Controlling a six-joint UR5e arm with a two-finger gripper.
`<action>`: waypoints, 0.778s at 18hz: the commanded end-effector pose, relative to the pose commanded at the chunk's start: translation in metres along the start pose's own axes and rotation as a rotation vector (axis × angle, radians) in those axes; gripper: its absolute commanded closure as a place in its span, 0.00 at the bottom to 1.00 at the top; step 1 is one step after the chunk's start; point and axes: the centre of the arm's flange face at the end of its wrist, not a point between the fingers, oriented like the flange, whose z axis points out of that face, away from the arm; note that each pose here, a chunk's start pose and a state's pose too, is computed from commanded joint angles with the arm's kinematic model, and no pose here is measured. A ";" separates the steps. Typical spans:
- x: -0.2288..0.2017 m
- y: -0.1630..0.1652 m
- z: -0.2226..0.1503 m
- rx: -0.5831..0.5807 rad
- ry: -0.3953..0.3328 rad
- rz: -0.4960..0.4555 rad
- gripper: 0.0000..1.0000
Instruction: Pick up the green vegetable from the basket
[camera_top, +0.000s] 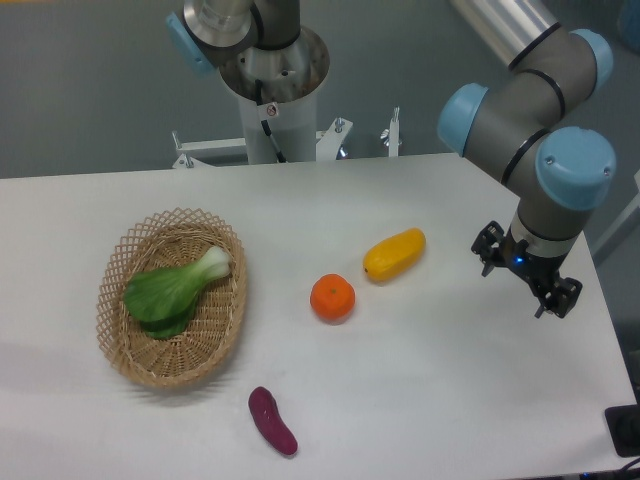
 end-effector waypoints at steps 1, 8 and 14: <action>0.001 -0.005 0.000 0.013 0.001 -0.035 0.00; 0.014 -0.047 -0.002 0.030 0.004 -0.097 0.00; 0.049 -0.108 0.006 0.027 0.031 -0.198 0.00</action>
